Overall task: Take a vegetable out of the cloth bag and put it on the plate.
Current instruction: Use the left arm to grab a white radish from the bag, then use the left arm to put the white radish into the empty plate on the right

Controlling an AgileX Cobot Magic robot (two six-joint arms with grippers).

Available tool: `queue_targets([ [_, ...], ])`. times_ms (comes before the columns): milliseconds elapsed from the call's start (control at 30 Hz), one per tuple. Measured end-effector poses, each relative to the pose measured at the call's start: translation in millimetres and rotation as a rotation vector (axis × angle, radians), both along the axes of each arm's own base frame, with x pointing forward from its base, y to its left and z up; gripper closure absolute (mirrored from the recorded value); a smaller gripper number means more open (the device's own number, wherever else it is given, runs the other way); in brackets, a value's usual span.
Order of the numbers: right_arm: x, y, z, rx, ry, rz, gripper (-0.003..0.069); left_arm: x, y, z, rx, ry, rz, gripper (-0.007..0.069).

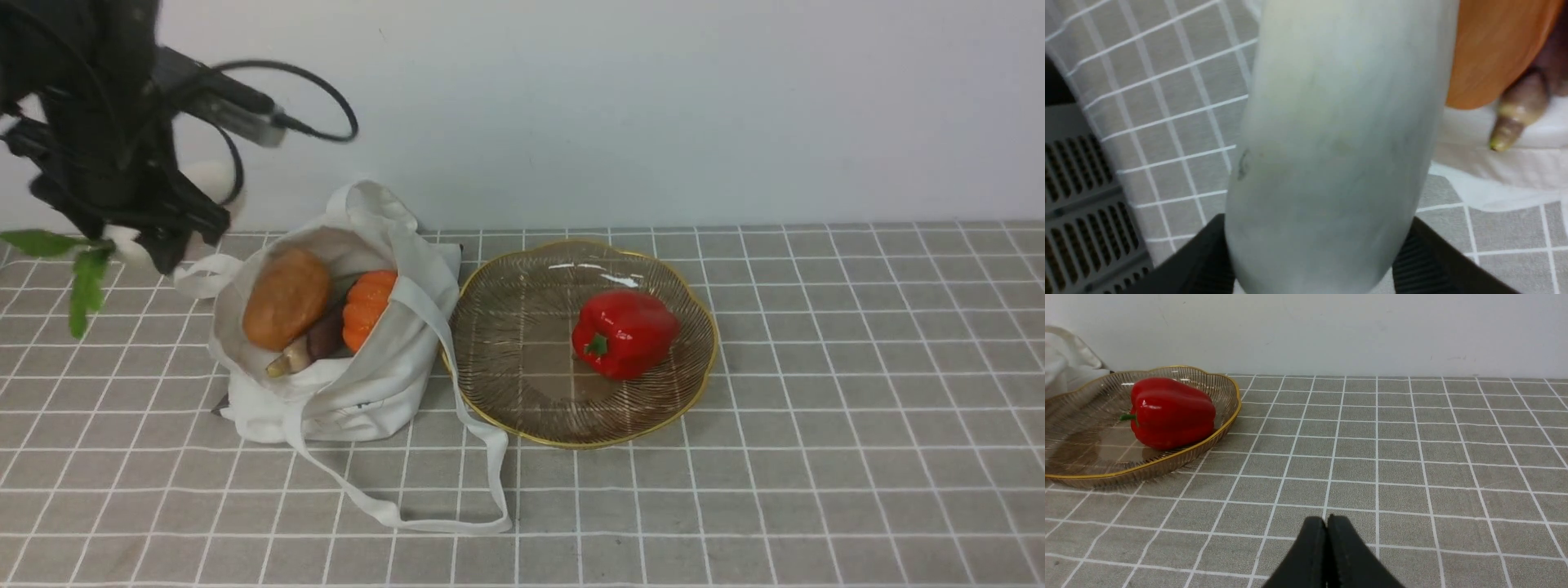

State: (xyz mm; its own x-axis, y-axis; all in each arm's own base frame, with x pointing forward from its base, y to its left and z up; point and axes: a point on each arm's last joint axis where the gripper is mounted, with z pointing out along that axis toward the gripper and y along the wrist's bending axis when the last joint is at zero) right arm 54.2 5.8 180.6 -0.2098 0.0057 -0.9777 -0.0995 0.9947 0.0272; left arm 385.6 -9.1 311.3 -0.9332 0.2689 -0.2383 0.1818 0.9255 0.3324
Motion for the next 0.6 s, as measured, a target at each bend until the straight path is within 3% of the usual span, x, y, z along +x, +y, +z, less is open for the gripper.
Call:
queue_targets([
  [133, 0.0, 0.0, 0.0, 0.001, 0.000, 0.000, 0.0674, -27.7, -5.7, 44.9, -0.125, -0.129, 0.065, 0.0183],
  [267, 0.0, 0.0, 0.0, 0.001, 0.000, 0.000, 0.0674, -44.3, -34.5, 62.1, -0.289, -0.150, 0.015, 0.0183],
  [367, 0.0, 0.0, 0.0, 0.001, 0.000, 0.000, 0.0674, -50.0, -83.1, 56.1, -0.451, -0.080, -0.084, 0.0183],
  [467, 0.0, 0.0, 0.0, 0.001, 0.000, 0.000, 0.0674, -47.5, -113.3, 42.1, -0.501, -0.027, -0.134, 0.0183],
  [600, 0.0, 0.0, 0.0, 0.001, 0.000, 0.000, 0.0674, -30.3, -181.8, -3.3, -0.530, -0.039, -0.227, 0.0183],
])
